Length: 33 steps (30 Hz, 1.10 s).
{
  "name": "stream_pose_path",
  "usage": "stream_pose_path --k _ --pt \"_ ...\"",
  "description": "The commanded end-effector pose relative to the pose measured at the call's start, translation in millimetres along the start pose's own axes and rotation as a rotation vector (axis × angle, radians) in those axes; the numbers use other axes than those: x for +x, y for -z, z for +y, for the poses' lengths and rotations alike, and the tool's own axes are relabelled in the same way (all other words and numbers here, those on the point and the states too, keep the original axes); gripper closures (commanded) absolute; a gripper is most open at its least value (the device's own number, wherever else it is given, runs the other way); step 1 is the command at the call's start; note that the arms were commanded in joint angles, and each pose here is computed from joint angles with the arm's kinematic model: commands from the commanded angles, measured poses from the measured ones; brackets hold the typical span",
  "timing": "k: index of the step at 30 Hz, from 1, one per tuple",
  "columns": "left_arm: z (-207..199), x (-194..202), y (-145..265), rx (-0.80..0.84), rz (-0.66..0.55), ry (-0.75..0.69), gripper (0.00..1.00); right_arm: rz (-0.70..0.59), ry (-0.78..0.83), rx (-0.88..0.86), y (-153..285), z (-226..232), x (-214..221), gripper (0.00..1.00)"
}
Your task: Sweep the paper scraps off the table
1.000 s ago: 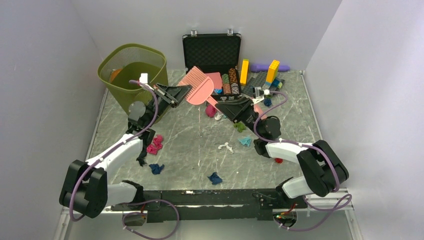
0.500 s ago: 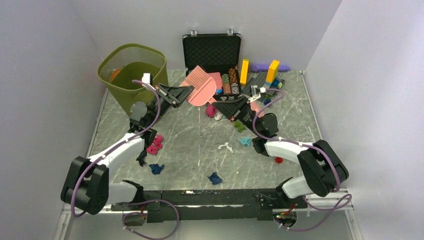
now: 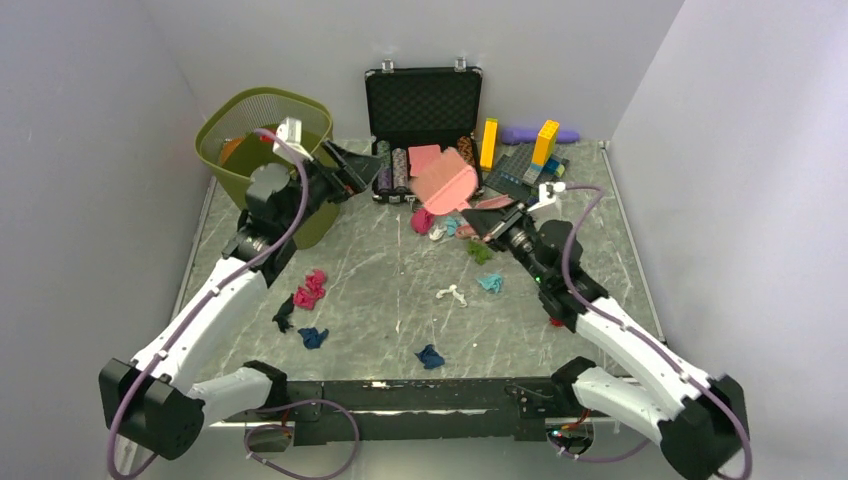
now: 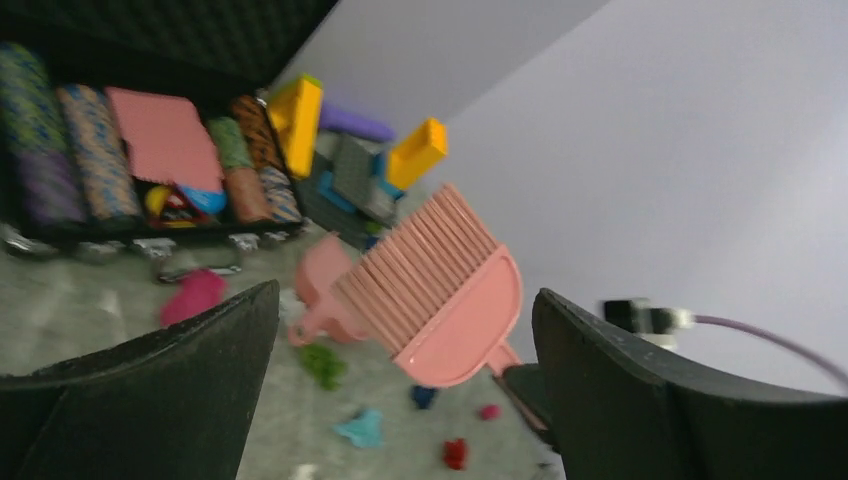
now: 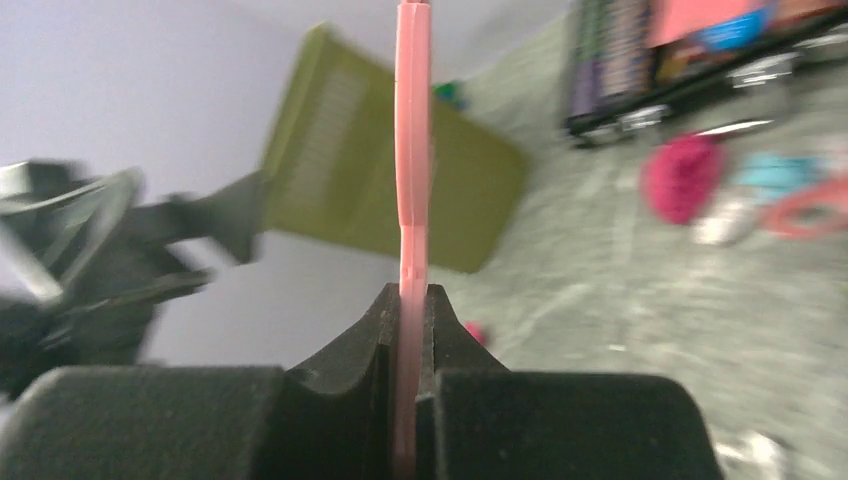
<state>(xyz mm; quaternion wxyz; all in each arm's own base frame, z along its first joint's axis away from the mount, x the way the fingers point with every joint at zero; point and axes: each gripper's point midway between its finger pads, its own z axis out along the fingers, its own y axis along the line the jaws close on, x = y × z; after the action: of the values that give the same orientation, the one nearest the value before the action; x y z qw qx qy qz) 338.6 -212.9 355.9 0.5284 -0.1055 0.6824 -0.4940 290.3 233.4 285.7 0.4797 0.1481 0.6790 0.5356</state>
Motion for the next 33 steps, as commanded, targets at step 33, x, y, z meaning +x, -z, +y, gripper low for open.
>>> stream_pose_path --k 33 --pt "109 267 -151 0.194 1.048 -1.078 0.24 0.161 0.492 1.112 154 -112 -60 1.00"
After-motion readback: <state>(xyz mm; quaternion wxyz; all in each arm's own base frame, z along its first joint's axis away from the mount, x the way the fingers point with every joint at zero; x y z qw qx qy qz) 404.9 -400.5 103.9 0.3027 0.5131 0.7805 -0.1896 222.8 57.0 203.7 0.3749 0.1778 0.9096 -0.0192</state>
